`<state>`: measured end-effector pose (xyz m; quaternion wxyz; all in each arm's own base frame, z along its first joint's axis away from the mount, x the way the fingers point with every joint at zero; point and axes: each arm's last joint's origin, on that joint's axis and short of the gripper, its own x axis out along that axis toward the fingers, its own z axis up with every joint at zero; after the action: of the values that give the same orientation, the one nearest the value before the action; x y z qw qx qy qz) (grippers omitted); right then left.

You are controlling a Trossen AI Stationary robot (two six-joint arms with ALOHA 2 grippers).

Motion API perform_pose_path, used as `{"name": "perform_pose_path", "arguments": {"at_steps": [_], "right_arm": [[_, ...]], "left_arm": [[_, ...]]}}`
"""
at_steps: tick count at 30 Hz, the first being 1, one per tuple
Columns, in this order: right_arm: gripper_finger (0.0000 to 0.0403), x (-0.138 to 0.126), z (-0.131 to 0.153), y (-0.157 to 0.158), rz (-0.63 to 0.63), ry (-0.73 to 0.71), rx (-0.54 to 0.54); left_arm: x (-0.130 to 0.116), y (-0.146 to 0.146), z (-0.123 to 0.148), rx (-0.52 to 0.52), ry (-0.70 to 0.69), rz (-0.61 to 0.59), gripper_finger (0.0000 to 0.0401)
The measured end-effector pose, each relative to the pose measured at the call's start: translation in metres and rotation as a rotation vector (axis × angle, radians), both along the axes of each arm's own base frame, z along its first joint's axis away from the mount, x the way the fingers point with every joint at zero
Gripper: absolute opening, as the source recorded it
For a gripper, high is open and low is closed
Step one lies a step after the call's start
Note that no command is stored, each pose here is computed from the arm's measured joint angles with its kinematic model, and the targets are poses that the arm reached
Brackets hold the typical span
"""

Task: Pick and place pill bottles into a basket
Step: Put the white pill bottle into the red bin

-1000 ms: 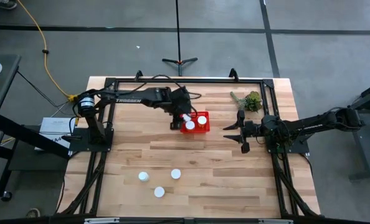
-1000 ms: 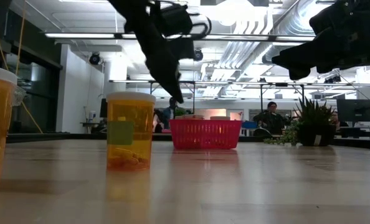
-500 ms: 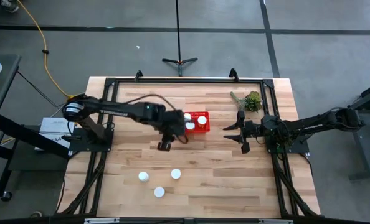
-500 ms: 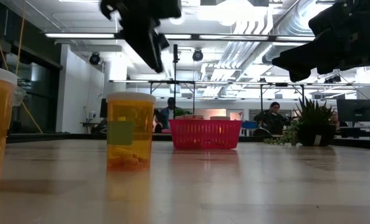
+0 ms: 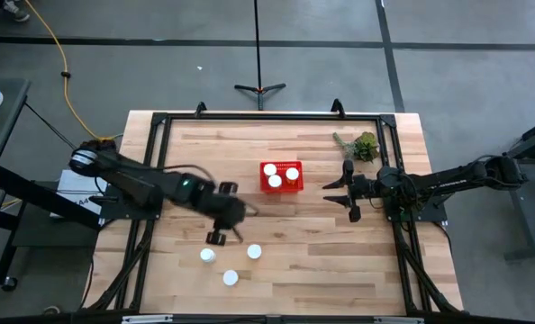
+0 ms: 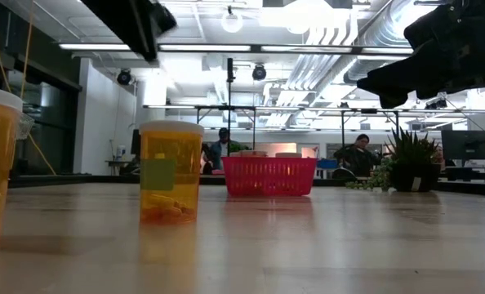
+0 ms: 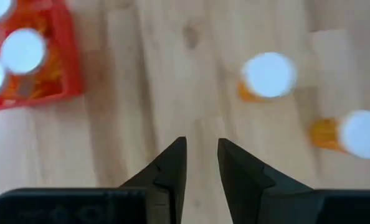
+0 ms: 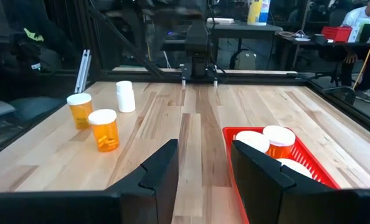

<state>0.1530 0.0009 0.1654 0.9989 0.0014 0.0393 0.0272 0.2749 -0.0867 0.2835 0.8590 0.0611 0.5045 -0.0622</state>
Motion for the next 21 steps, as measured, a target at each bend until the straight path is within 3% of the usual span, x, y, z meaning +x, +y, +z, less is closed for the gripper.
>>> {"name": "perform_pose_path", "arguments": {"at_steps": [6, 9, 13, 16, 21], "right_arm": [[0.0139, 0.000, -0.001, 0.000, 0.000, 0.006, 0.000], [0.0139, 0.000, -0.001, 0.000, 0.000, 0.007, 0.001], [0.0139, 0.000, -0.001, 0.000, 0.000, 0.013, 0.003], [0.0139, 0.000, -0.001, 0.000, 0.000, 0.015, 0.004], [0.0139, 0.000, -0.002, 0.000, -0.002, 0.022, 0.026]], "left_arm": [[-0.018, -0.048, 0.011, -0.001, -0.205, -0.160, 0.0127], [-0.025, -0.062, 0.009, 0.055, -0.225, -0.208, 0.0127], [-0.022, -0.073, 0.004, 0.055, -0.244, -0.220, 0.0138], [-0.019, -0.076, 0.001, 0.033, -0.241, -0.211, 0.0176], [-0.022, -0.077, -0.010, -0.040, -0.117, -0.167, 0.0274]]}}
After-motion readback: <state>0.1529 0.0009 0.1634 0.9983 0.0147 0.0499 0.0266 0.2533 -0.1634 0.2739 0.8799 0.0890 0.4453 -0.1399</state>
